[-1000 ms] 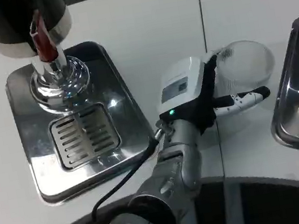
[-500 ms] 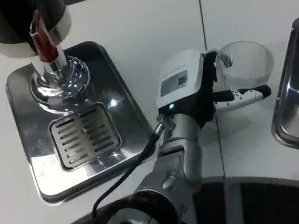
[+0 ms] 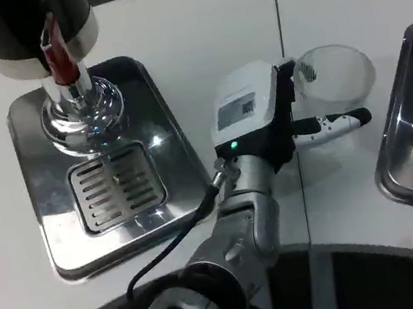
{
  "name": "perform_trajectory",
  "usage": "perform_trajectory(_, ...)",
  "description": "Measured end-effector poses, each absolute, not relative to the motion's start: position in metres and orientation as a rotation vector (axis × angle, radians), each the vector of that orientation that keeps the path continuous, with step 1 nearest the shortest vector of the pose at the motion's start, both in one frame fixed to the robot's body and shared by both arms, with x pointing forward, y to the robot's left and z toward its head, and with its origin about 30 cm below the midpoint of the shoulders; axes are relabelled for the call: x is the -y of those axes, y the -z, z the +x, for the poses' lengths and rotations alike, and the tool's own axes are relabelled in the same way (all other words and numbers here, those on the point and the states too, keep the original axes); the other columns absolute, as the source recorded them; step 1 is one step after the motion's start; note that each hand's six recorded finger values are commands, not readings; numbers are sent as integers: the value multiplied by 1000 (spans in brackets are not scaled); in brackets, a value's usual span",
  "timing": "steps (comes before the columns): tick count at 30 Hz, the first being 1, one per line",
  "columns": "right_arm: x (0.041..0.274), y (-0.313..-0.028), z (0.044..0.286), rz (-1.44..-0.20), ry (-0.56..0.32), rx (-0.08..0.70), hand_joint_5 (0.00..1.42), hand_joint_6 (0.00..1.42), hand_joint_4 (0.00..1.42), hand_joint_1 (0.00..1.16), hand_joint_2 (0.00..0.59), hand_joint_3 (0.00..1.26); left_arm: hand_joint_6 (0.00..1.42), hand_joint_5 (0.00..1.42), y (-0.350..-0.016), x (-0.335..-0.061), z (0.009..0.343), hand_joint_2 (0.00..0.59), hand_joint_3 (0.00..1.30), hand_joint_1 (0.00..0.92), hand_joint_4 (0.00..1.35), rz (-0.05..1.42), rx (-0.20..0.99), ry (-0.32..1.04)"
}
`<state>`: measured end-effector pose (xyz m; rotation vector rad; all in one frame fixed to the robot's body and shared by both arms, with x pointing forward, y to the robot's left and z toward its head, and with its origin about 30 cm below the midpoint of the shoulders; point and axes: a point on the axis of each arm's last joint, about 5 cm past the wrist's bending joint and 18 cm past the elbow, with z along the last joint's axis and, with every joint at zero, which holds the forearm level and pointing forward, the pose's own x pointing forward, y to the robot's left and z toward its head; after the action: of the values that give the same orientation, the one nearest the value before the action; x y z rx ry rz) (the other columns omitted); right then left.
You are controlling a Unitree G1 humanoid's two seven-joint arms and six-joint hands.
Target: Grasp the cup under the faucet to collect the drink, then remove the cup.
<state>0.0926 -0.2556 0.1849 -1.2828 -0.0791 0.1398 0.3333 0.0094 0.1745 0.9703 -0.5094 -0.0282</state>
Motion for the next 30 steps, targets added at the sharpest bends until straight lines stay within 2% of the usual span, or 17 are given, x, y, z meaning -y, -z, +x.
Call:
perform_trajectory(9, 252, -183, 94, -1270, -162, 91, 0, 0, 0, 104, 472, 0, 1401, 1251, -175, -7, 332, 74, 948, 655, 1017, 926, 565, 24)
perform_trajectory(16, 251, -183, 94, -1270, -166, 94, 0, 0, 0, 99, 472, 0, 1384, 1251, -163, -11, 326, 62, 948, 664, 1017, 884, 569, 29)
perform_trajectory(23, 249, -183, 97, -1285, -175, 113, 0, 0, 0, 95, 472, 0, 1397, 1251, -154, -35, 319, 52, 948, 667, 1017, 847, 621, -12)
perform_trajectory(30, 245, -182, 99, -1282, -193, 130, 0, 0, 0, 93, 472, 0, 1401, 1241, -152, -57, 305, 36, 958, 668, 1017, 844, 621, -26)
